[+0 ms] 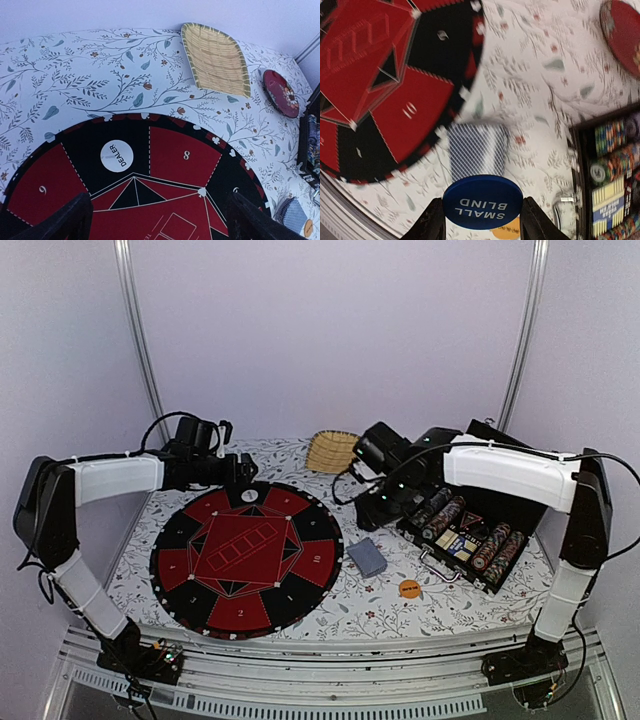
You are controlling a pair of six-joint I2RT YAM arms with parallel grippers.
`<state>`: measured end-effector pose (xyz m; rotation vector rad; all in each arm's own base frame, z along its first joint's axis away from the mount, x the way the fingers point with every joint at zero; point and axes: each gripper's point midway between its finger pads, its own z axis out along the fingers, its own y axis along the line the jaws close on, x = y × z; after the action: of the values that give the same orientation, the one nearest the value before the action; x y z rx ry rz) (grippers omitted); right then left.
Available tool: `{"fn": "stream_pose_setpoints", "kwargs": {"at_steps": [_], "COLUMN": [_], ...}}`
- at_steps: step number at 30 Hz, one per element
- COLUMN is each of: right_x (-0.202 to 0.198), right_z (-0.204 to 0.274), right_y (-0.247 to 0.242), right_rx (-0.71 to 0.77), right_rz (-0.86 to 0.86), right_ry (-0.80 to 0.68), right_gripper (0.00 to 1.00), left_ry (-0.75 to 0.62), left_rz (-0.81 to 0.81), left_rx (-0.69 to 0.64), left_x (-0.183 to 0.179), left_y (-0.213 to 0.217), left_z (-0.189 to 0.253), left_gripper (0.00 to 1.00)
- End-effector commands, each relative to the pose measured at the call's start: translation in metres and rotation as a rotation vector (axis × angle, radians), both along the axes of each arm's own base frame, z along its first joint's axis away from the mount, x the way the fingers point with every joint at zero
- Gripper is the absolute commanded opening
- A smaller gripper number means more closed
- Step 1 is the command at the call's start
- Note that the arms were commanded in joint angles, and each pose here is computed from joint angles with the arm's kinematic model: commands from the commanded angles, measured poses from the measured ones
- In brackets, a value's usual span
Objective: Distribute texas hold em gaming equipment
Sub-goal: Pick up the small blind button from the center of the board, then place the small blind button at position10.
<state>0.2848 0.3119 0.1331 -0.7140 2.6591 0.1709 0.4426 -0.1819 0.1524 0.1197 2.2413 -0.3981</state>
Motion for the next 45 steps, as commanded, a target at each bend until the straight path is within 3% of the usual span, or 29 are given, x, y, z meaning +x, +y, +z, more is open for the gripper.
{"fn": "stream_pose_setpoints", "kwargs": {"at_steps": [1,5,12,17,26,35,39,45], "right_x": [0.022,0.029,0.004,-0.014,-0.026,-0.019,-0.014,-0.005], "right_z": [0.005,-0.025,-0.077,-0.105,-0.113,-0.098,-0.072,-0.026], "right_y": [0.064,0.097,0.131,0.132,0.130,0.133,0.139,0.141], "right_rx": [0.063,0.034,-0.008,-0.074,-0.108,-0.103,-0.063,0.015], "right_rz": [0.130,0.182,0.287,0.318,0.334,0.335,0.357,0.395], "right_ry": [-0.079,-0.055,0.037,0.084,0.109,0.063,0.009,-0.077], "right_gripper": [0.27,0.26,0.26,0.26,0.27,0.73,0.81,0.84], "left_ry": [-0.012,-0.018,-0.021,-0.021,-0.023,-0.027,-0.030,-0.021], "left_rz": [0.000,0.024,0.033,0.035,0.039,0.044,0.045,0.049], "left_rx": [-0.015,-0.017,-0.025,-0.022,-0.022,-0.021,-0.023,-0.043], "left_x": [-0.008,-0.012,-0.011,-0.012,-0.011,-0.012,-0.013,-0.017], "left_y": [0.007,0.021,0.026,0.028,0.029,0.031,0.031,0.030], "left_z": [0.011,0.012,0.014,0.014,0.015,0.018,0.019,0.019], "left_gripper": [0.94,0.94,0.94,0.94,0.94,0.95,0.95,0.95]}}
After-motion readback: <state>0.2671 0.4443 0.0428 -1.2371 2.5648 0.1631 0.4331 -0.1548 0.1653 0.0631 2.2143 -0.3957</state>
